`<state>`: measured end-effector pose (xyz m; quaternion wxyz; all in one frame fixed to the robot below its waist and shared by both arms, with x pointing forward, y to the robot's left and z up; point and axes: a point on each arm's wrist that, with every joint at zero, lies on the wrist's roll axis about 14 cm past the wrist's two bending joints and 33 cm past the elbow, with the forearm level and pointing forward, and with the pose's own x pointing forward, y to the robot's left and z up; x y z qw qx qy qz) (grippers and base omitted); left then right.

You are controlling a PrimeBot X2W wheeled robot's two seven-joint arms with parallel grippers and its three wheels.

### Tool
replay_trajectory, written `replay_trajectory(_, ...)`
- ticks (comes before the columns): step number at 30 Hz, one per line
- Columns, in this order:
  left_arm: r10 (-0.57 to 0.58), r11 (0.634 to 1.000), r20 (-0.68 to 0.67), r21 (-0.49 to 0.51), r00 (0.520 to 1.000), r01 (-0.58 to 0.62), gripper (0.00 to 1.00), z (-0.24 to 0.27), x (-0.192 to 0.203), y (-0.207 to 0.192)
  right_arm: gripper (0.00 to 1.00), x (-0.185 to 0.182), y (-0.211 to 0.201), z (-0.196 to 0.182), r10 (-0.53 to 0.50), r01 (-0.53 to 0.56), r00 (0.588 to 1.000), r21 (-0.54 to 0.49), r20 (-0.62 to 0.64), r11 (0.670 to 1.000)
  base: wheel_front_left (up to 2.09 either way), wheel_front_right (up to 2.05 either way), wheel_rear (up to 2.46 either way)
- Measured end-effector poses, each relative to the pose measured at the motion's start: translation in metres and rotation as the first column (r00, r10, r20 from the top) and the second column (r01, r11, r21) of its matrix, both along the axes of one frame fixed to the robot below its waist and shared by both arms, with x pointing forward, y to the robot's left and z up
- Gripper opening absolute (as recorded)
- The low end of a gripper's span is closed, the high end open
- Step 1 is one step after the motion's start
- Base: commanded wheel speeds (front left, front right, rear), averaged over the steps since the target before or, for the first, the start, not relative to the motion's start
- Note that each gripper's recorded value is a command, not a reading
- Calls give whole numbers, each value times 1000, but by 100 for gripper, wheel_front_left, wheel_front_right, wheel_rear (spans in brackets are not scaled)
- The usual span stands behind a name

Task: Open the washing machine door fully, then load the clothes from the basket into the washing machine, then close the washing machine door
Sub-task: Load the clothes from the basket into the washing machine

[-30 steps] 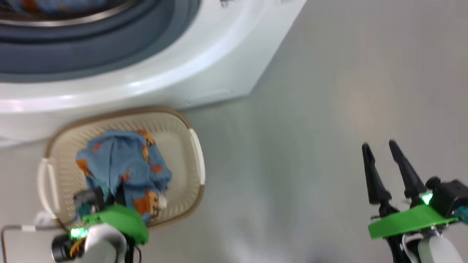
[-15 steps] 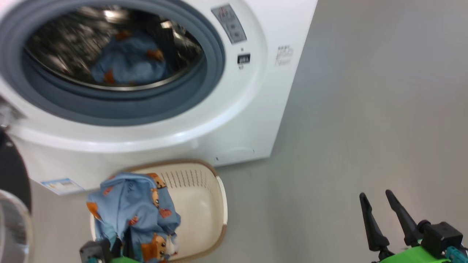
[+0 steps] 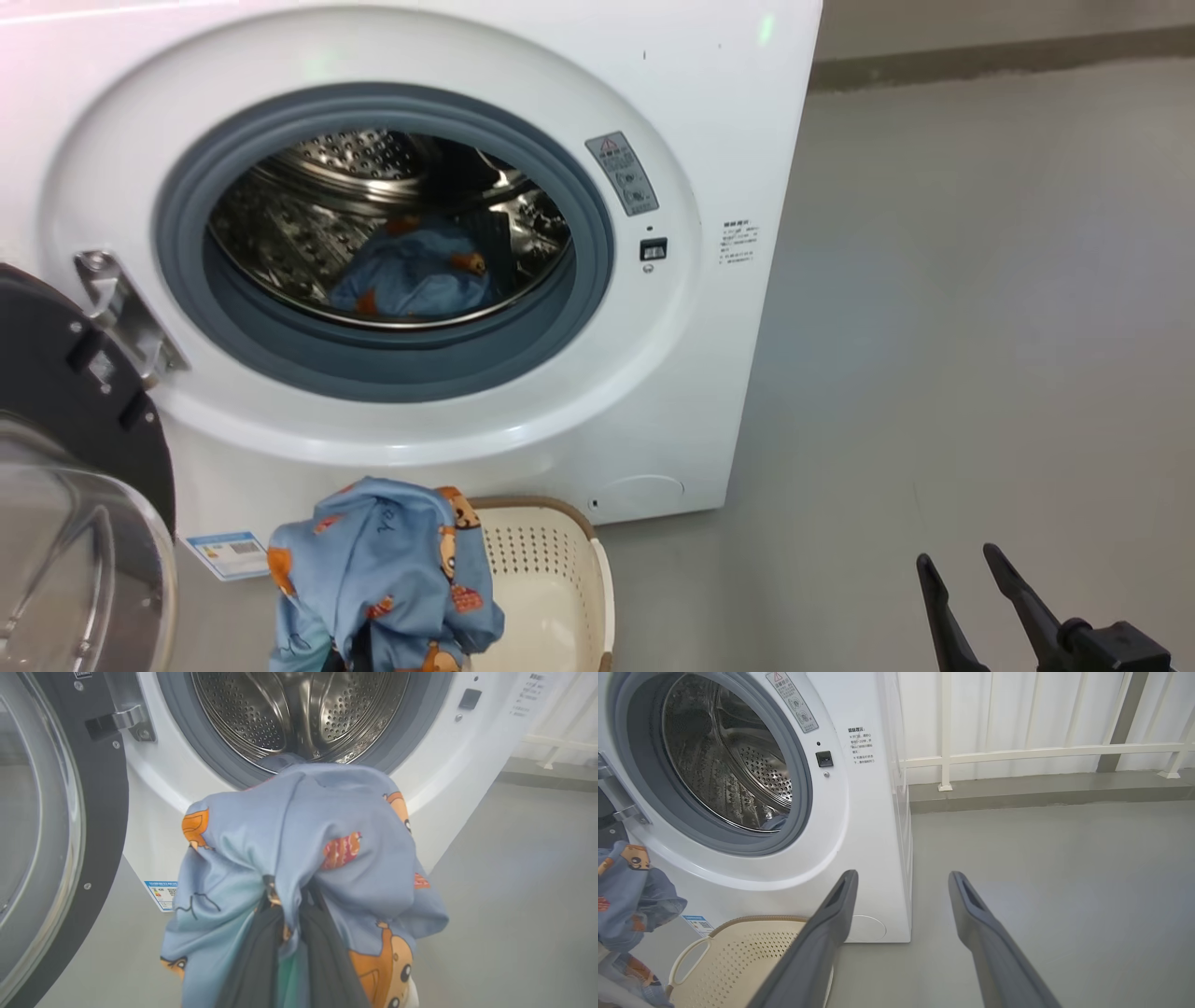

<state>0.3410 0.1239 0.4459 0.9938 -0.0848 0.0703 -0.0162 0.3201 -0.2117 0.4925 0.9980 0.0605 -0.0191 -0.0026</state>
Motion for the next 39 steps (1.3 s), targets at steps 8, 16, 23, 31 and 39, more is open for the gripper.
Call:
replay_trajectory(8, 19, 1000, 96, -6, 995, -19, 0, 29, -13, 3, 100, -10, 1, 5, 3, -3, 1000, -6, 22, 1000, 0, 0, 0)
replay_trajectory(16, 16, 1000, 150, -15, 989, -14, 0, 46, -21, 1, 100, -23, -1, 2, -4, 5, 1000, -31, 15, 999, 0, 0, 0)
replay_trajectory(23, -3, 1000, 155, -9, 988, 4, 0, 48, -21, -4, 100, -27, -5, 2, -22, 22, 1000, -28, 18, 999, 0, 0, 0)
replay_trajectory(31, -11, 1000, 145, -11, 989, 13, 0, 46, -14, -7, 100, -28, -7, -4, -42, 42, 999, -12, -4, 999, 0, 0, 0)
replay_trajectory(39, -32, 999, 173, -25, 984, 37, 0, 56, 16, -19, 100, -31, -8, -13, -68, 69, 997, 14, -35, 998, 0, 0, 0)
